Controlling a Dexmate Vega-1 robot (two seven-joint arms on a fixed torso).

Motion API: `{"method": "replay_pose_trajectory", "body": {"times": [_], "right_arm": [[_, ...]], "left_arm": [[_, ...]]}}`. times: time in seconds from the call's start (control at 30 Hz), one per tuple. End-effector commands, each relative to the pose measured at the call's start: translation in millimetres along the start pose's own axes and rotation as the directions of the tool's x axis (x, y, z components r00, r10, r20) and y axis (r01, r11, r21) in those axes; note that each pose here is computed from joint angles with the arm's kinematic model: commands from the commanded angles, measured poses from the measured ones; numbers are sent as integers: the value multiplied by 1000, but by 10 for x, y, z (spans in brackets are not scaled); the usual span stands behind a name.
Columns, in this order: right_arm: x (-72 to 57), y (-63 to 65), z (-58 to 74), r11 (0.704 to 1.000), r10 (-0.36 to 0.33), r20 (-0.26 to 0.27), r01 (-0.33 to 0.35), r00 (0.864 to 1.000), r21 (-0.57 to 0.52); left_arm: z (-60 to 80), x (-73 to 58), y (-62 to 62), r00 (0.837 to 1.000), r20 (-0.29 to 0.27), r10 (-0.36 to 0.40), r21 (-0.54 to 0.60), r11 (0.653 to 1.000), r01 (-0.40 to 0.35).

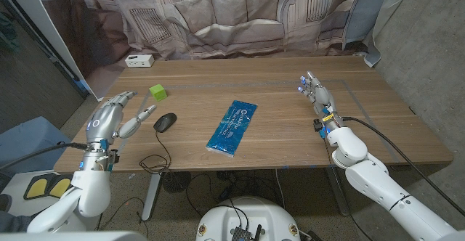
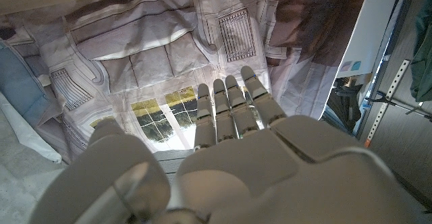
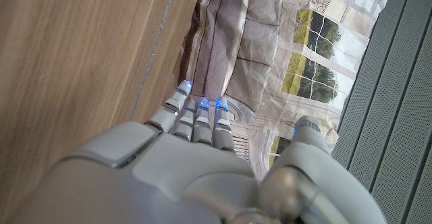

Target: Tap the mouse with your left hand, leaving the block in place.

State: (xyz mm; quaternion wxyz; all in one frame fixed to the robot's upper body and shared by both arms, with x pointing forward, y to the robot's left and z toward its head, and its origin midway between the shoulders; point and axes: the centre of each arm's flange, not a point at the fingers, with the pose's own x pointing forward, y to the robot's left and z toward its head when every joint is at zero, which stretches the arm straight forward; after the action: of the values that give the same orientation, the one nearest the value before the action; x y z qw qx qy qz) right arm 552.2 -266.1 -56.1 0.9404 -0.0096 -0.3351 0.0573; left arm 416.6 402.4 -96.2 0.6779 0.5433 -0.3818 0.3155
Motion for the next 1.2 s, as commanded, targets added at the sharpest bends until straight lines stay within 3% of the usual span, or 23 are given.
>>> {"method": "replay_pose_trajectory", "body": {"times": [0.03, 0.7, 1.2], "right_arm": [[-38, -19, -14, 1000, -12, -5, 12, 1000, -4], [-136, -63, -27, 999, -42, -3, 42, 999, 5], [-109, -67, 59, 999, -32, -2, 32, 999, -13]], "left_arm": [[22, 32, -12, 1000, -7, -18, 72, 997, 19], [41, 266, 178, 981, -53, -185, 191, 963, 191], [98, 398, 118, 945, -58, -321, 225, 918, 326]]}}
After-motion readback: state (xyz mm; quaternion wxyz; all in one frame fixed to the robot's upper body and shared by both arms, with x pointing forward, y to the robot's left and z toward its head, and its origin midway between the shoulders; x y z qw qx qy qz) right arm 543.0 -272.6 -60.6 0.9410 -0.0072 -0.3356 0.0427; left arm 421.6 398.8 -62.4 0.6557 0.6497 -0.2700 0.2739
